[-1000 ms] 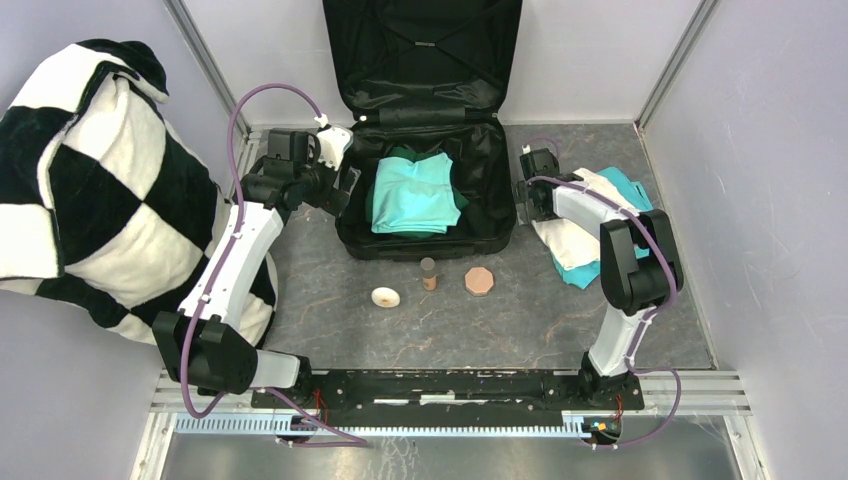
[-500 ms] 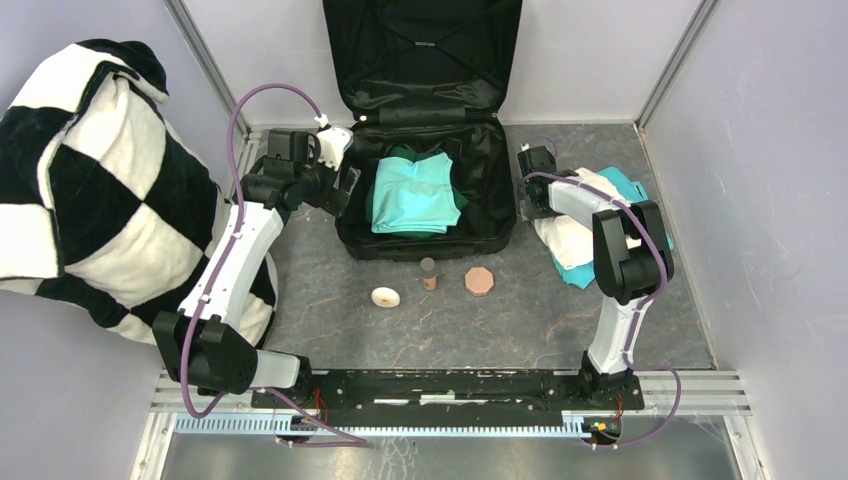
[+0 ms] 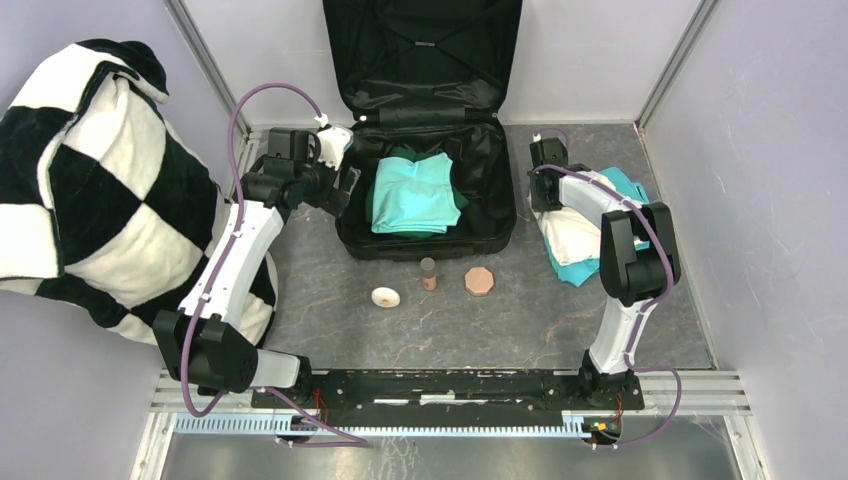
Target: Pack the luggage
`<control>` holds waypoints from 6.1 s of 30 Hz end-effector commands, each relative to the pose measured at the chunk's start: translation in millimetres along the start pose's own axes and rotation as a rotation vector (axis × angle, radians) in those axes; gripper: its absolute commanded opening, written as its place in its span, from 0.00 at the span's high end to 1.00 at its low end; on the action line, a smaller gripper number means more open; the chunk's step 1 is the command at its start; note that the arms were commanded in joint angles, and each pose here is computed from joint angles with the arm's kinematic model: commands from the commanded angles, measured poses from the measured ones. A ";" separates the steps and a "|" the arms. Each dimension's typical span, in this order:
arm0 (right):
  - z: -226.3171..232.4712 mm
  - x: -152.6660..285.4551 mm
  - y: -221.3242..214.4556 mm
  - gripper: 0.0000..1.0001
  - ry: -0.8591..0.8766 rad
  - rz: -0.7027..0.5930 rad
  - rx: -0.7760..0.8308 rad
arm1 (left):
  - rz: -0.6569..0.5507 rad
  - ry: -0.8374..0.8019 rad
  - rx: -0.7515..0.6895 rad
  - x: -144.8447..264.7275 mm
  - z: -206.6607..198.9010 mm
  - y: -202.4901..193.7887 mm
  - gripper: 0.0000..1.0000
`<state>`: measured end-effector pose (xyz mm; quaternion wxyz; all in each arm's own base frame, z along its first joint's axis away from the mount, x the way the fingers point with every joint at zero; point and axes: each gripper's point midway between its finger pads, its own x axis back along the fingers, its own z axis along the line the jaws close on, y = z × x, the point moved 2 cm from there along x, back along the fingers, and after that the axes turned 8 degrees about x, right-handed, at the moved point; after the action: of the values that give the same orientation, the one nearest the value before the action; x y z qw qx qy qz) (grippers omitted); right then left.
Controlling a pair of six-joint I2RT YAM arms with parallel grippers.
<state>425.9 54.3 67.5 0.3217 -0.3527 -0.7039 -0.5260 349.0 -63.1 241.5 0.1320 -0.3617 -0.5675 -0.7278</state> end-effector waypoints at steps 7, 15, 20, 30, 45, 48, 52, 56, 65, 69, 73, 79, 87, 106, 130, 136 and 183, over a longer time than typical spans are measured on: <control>14.1 18.9 23.3 0.35 0.095 -0.097 -0.068 | -0.046 -0.007 0.018 10.3 -0.4 18.2 0.00; 18.2 2.6 11.1 0.44 0.075 -0.053 -0.056 | -0.044 -0.005 0.018 10.7 0.6 21.1 0.00; 8.9 -1.2 11.2 0.68 0.029 -0.042 -0.069 | -0.045 0.000 0.018 11.6 1.4 21.7 0.00; -12.4 41.0 52.7 1.00 0.291 -0.229 -0.317 | -0.043 0.001 0.017 12.2 1.6 21.7 0.00; -9.8 161.9 132.0 1.00 0.623 -0.568 -0.526 | -0.047 -0.022 0.034 14.1 -1.8 26.1 0.00; 16.6 168.1 138.0 1.00 0.664 -0.560 -0.538 | -0.048 -0.023 0.037 14.3 -2.3 26.4 0.00; 61.4 177.4 152.1 1.00 0.725 -0.553 -0.547 | -0.054 -0.022 0.039 16.7 -2.4 27.1 0.00; 117.0 195.1 169.9 1.00 0.810 -0.550 -0.513 | -0.055 -0.018 0.039 17.8 -2.2 26.4 0.00; 217.6 207.6 188.2 1.00 0.935 -0.486 -0.481 | -0.054 -0.015 0.035 19.3 -2.0 24.2 0.00; 244.6 198.2 188.8 1.00 0.935 -0.451 -0.513 | -0.055 -0.012 0.027 20.0 -1.5 23.6 0.00; 265.7 180.9 183.0 1.00 0.922 -0.397 -0.593 | -0.050 -0.011 0.023 19.9 -1.4 21.2 0.00; 309.3 174.4 182.6 1.00 0.871 -0.364 -0.693 | -0.039 -0.018 0.022 17.4 -3.0 17.1 0.00; 325.4 180.5 207.4 1.00 0.825 -0.414 -0.864 | -0.020 -0.033 0.024 13.7 -5.9 9.6 0.00; 346.4 140.5 199.5 0.35 0.826 -0.374 -0.751 | 0.033 -0.095 0.046 -7.2 -16.4 -5.7 0.00; 292.2 67.4 33.7 0.63 0.914 -0.039 -0.230 | 0.066 -0.178 0.015 -101.1 -73.0 19.8 0.00; 272.5 90.6 72.1 0.47 0.929 -0.120 -0.199 | 0.068 -0.164 -0.030 -125.8 -79.4 21.3 0.00; -21.1 -49.9 -19.6 0.24 -0.194 0.094 -0.102 | -0.079 0.011 -0.119 17.2 -44.2 79.1 0.00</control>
<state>457.9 35.7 44.1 0.2453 -0.4146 -0.6931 -0.5363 372.4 -124.2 293.3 0.1071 -0.3465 -0.5308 -0.7660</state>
